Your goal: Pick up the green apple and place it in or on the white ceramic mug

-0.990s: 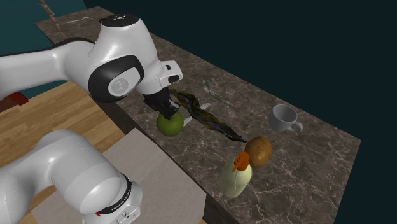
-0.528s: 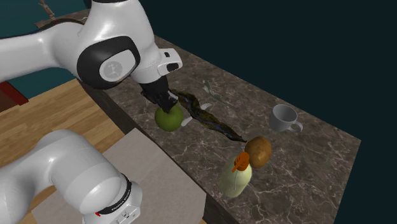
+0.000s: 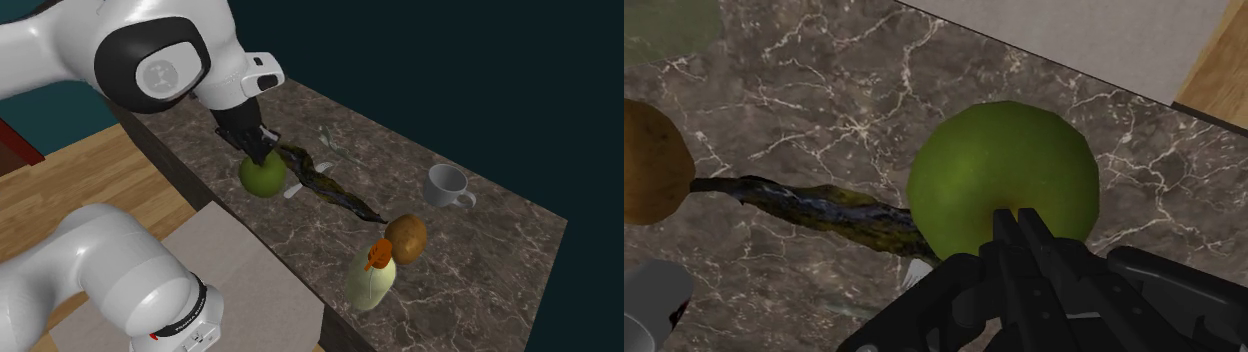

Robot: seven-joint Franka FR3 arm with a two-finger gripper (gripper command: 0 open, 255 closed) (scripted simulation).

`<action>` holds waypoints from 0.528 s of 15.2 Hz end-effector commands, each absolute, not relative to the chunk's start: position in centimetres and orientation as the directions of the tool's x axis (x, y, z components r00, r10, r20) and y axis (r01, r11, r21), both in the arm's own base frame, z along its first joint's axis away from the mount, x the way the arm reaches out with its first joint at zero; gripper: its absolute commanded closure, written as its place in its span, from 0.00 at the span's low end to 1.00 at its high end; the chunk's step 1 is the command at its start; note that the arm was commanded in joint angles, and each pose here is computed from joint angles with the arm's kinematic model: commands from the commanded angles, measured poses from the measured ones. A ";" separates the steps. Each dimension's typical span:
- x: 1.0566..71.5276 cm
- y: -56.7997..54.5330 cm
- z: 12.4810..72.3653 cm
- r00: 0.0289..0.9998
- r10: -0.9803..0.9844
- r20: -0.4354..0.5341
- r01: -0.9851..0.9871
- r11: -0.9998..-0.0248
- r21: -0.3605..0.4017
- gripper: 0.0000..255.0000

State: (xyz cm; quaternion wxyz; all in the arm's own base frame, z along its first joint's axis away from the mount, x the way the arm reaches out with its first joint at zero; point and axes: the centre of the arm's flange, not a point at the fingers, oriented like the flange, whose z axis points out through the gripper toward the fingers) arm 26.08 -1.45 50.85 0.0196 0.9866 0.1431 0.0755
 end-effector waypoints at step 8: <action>26.1 -1.4 55.5 0.948 0.285 0.143 0.279 -0.958 0.060 1.00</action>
